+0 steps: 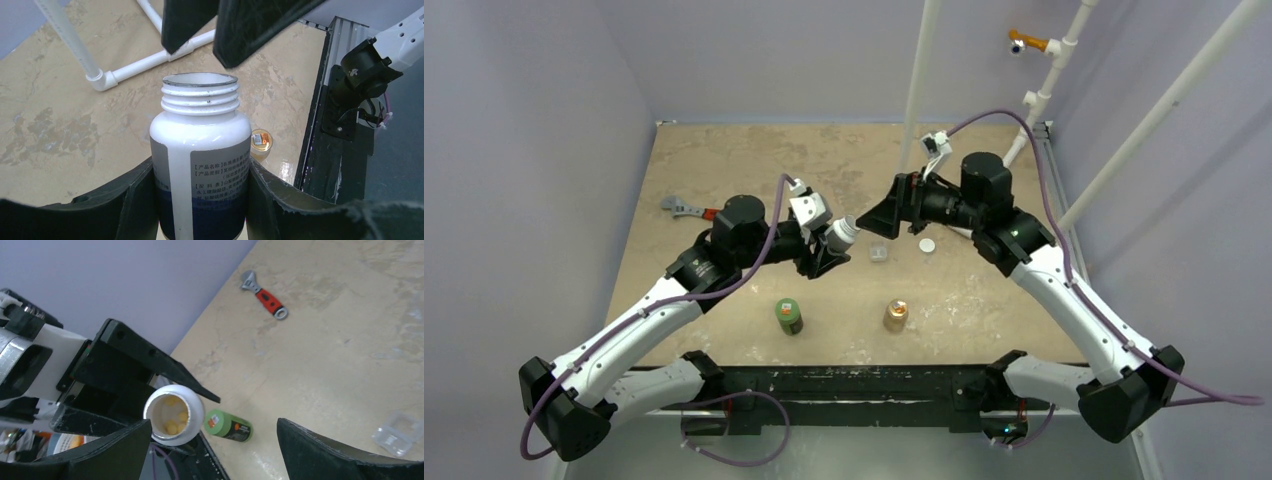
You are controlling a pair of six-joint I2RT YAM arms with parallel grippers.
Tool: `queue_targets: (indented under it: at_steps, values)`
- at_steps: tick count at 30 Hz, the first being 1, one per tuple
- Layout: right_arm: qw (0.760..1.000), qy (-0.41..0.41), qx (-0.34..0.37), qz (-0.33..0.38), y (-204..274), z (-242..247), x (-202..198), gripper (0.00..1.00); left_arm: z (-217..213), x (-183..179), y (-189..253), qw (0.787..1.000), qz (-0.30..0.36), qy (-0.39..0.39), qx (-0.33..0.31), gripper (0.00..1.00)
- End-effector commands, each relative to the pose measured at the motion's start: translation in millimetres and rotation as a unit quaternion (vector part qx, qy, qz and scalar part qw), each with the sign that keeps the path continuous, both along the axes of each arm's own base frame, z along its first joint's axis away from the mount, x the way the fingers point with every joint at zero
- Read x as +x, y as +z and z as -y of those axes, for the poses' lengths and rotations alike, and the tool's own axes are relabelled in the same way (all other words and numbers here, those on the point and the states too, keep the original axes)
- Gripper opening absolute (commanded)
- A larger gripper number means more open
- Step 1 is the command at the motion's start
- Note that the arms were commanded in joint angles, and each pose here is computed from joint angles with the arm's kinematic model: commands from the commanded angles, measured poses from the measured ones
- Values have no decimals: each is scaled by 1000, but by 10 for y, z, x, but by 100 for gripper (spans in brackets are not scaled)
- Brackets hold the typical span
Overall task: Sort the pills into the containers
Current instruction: Place the lid of the pill bottle at the center of the board, then pour the pill into the pill container.
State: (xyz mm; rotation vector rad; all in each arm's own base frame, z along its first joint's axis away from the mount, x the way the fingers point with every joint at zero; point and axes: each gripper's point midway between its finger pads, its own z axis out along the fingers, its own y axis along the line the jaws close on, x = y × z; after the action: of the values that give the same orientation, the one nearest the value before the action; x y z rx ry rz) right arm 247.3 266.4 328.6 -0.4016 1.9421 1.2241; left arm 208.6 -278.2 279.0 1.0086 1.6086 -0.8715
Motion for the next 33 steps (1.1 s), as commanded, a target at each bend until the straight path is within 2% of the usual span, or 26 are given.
queue_targets:
  at_steps: [1,9,15,22,27,28,33]
  values:
    - [996,81,2,21,195,-281,-316,98,44,-25,198,998,63,-26,-16,0]
    - [996,88,-13,2,124,-423,-322,97,84,-65,179,996,75,-43,-15,0]
    - [996,88,-23,-13,42,-499,-305,89,106,-58,174,996,71,-45,-13,0]
    - [996,84,-31,-28,-12,-533,-327,53,150,-21,157,997,56,-43,-11,0]
    - [996,73,-27,-40,20,-526,-321,20,169,-3,171,998,41,-37,-15,0]
    - [995,81,-23,-45,28,-539,-348,15,167,0,180,998,39,-34,-17,4]
    - [995,74,-3,-61,109,-481,-291,2,145,-6,212,998,37,-22,-37,40]
